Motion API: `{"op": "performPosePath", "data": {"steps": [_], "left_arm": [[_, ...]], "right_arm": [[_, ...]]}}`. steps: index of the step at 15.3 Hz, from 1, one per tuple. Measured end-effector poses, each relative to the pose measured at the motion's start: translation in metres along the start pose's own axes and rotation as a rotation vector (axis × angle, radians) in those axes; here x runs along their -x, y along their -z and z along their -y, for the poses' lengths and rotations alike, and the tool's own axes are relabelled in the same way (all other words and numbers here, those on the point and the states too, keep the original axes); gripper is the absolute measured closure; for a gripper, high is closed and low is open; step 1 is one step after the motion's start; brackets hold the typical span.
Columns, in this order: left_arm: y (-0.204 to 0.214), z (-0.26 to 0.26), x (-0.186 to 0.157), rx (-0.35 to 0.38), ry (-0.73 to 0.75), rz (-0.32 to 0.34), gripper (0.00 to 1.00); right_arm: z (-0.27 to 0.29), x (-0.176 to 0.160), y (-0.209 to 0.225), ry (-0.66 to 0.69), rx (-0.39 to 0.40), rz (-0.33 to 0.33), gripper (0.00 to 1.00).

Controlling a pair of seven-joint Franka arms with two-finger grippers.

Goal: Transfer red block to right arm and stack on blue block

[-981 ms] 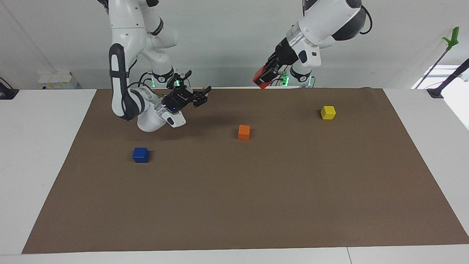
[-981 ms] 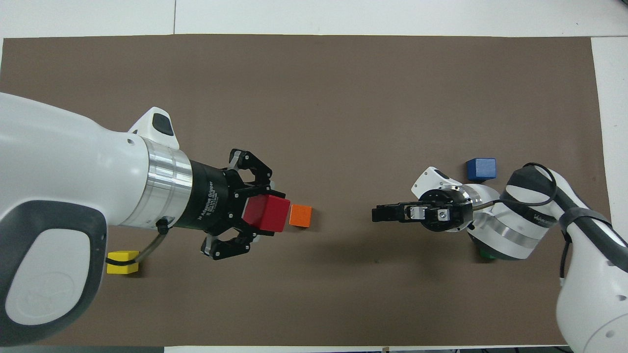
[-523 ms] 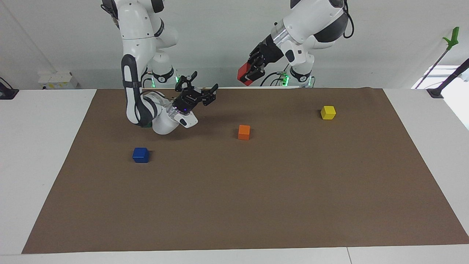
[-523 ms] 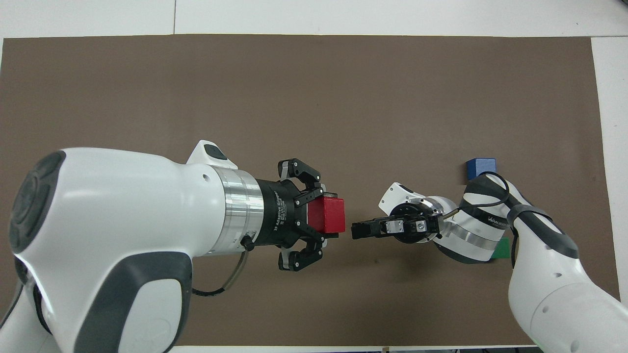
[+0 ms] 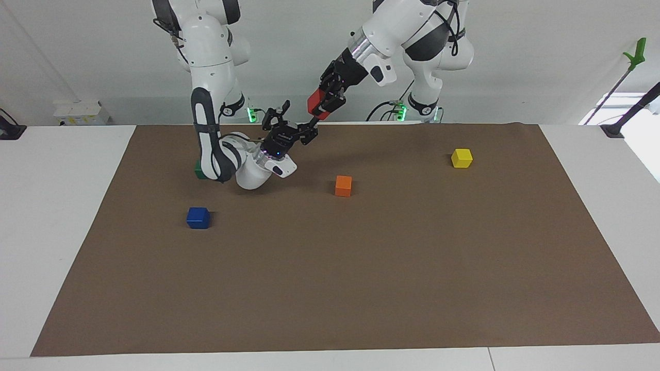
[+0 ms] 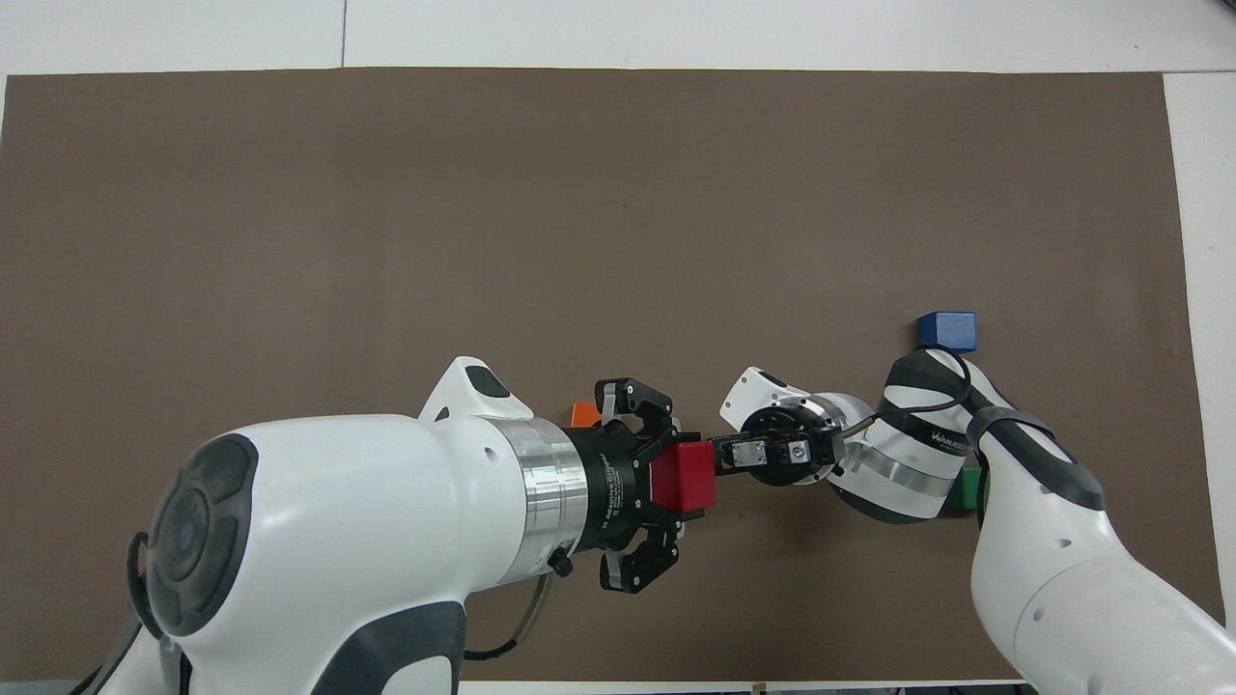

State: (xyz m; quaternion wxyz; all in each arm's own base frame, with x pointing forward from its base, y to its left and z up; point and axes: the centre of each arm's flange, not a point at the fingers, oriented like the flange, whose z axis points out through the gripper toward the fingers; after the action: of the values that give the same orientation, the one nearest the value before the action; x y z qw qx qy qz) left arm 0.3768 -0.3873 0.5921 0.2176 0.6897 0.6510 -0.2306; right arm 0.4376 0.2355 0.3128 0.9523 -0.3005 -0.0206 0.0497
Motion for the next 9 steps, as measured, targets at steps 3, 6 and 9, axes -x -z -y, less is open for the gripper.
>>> {"op": "performPosePath", "data": {"steps": [3,6,9], "left_arm": [[-0.008,0.005,0.001,0.01,0.001,0.002,0.45],[-0.017,0.011,0.005,0.022,0.006,0.008,0.45],[-0.023,0.015,0.005,0.024,0.009,0.007,0.45]], "right_arm": [[-0.003,0.0,0.0,0.026,0.0,-0.005,0.0],[-0.021,0.001,-0.008,0.059,0.005,-0.022,0.0],[-0.031,0.002,-0.013,0.068,0.003,-0.015,0.0]]}}
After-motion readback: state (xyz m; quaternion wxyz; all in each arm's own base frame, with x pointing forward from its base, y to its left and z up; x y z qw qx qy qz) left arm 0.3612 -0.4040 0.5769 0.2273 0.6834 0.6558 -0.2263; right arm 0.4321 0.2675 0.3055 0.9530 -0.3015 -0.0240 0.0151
